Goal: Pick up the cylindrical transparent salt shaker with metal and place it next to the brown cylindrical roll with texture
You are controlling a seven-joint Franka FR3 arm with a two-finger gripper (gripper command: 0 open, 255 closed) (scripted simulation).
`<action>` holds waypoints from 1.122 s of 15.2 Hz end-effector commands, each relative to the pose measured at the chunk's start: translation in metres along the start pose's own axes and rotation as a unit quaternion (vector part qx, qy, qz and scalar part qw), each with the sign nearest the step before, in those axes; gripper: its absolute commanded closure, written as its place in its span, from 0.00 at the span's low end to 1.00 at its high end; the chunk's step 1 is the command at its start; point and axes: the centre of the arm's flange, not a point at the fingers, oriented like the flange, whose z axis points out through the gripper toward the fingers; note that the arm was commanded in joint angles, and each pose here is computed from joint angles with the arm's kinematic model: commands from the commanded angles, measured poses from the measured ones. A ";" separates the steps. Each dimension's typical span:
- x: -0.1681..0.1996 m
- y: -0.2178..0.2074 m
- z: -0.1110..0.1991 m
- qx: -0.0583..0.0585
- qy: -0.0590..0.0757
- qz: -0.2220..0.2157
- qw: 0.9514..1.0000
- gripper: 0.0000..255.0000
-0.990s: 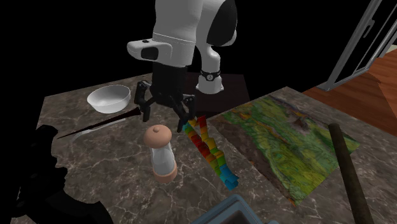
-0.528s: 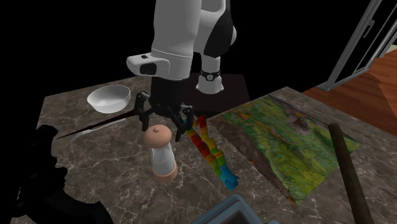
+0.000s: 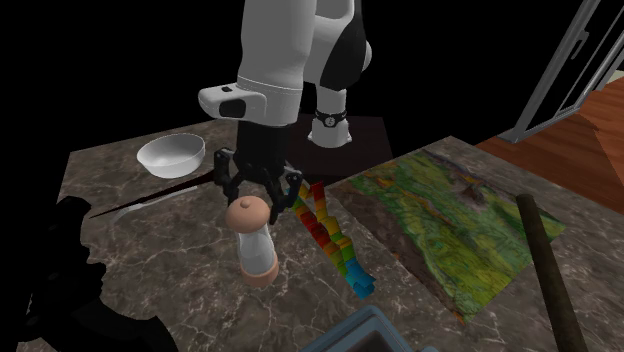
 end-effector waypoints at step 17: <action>0.014 0.008 -0.050 0.000 0.000 0.000 1.000 1.00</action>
